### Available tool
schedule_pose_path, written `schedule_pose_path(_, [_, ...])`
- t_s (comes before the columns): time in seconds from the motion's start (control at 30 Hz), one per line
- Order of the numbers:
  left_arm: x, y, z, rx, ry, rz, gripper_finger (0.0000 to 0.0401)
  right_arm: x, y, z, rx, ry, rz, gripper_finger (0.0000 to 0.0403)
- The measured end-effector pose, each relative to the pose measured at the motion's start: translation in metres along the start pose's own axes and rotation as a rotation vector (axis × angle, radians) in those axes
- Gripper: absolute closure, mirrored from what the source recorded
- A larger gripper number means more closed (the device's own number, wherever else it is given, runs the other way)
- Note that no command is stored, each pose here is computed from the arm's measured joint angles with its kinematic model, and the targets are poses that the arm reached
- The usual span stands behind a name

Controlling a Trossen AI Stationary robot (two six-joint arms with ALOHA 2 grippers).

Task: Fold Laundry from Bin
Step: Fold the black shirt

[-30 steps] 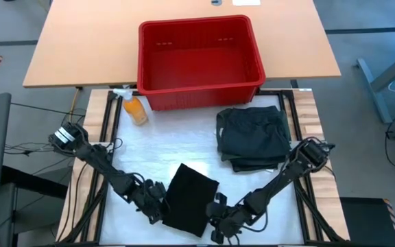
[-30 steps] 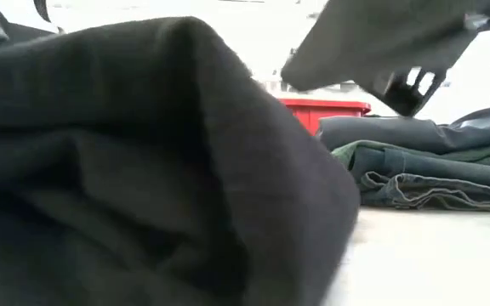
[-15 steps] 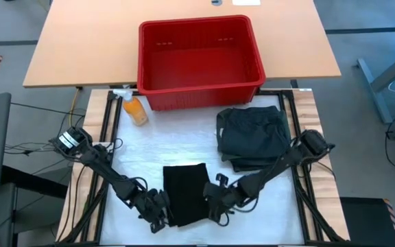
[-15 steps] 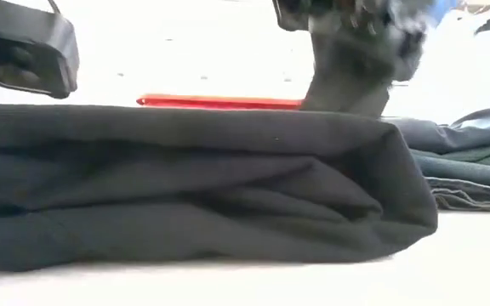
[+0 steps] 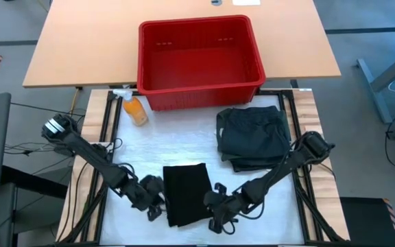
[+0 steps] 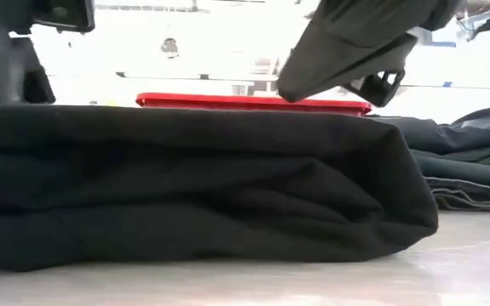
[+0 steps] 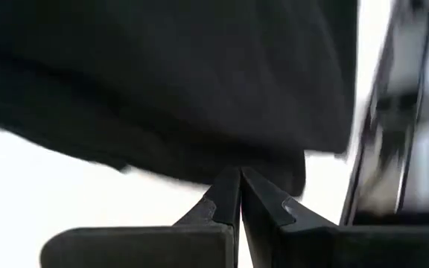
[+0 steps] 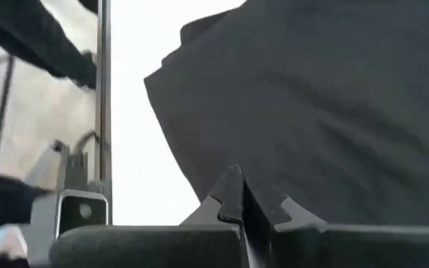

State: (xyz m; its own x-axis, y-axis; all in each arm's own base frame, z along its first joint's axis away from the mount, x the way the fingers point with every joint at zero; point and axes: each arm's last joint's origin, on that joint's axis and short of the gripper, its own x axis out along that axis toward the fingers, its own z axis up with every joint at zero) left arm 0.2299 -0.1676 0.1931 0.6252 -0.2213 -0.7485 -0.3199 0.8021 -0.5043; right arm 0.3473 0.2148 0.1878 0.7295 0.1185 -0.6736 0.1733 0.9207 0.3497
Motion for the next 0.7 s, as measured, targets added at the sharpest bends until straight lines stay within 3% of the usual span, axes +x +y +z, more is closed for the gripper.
schedule_pose_path(0.13, [-0.001, 0.006, 0.01, -0.27, -0.087, 0.042, 0.0399, 0.003, 0.001, 0.0, 0.026, -0.017, 0.016, 0.0383])
schedule_pose_path(0.27, [0.001, 0.01, 0.019, -0.302, -0.105, 0.036, 0.0369, -0.001, 0.005, 0.002, 0.032, -0.028, 0.031, 0.0383])
schedule_pose_path(0.53, [0.008, 0.011, 0.019, -0.342, -0.087, 0.039, 0.0251, -0.001, 0.004, 0.001, 0.028, -0.026, 0.028, 0.0382])
schedule_pose_path(0.7, [0.03, 0.015, 0.015, -0.38, -0.066, 0.067, 0.0195, -0.001, 0.005, 0.001, 0.008, -0.026, 0.029, 0.0382])
